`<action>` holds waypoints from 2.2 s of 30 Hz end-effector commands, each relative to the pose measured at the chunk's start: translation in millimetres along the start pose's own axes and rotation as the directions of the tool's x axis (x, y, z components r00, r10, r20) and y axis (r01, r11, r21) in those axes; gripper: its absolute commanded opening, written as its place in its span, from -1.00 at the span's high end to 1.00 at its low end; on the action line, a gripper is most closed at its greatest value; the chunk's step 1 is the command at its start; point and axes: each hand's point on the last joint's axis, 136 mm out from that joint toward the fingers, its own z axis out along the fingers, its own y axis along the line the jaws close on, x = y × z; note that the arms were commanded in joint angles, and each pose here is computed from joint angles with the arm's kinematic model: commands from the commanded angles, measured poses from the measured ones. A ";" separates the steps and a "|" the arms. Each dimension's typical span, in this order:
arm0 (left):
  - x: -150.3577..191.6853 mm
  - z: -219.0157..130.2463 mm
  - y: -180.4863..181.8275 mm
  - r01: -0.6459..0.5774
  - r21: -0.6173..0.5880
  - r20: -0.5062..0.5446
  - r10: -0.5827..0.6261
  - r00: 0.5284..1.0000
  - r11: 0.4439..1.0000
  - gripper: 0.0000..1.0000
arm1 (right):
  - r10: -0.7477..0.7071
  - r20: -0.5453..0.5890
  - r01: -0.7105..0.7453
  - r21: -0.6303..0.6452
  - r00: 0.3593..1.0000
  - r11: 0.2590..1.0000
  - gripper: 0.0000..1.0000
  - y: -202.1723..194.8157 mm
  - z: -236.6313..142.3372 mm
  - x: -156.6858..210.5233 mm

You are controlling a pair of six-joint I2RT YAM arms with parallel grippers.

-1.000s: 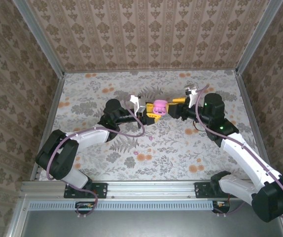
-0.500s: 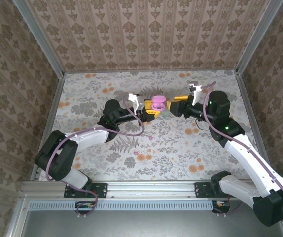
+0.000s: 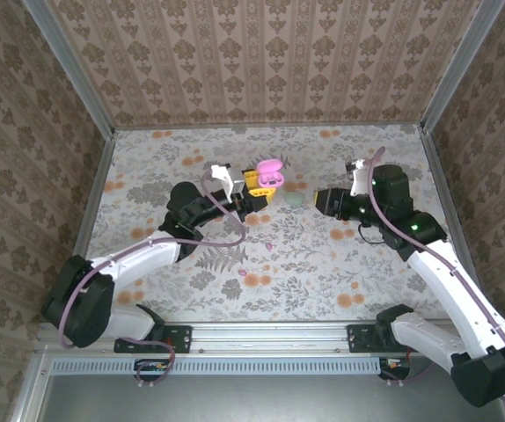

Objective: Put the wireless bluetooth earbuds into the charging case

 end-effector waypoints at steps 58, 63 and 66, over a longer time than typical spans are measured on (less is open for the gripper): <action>-42.7 -120.9 73.6 -0.083 -0.444 0.007 0.096 0.995 0.892 0.42 | -0.008 -0.829 0.283 0.181 0.559 0.942 0.27 -28.1 195.3 163.9; -42.5 -121.8 73.1 -0.082 -0.445 0.007 0.095 0.995 0.892 0.42 | -0.015 -0.845 0.300 0.174 0.535 0.938 0.26 -30.8 194.3 168.4; -43.3 -121.4 73.4 -0.081 -0.445 0.009 0.095 0.995 0.892 0.42 | -0.019 -0.850 0.295 0.162 0.527 0.942 0.26 -29.6 196.1 171.0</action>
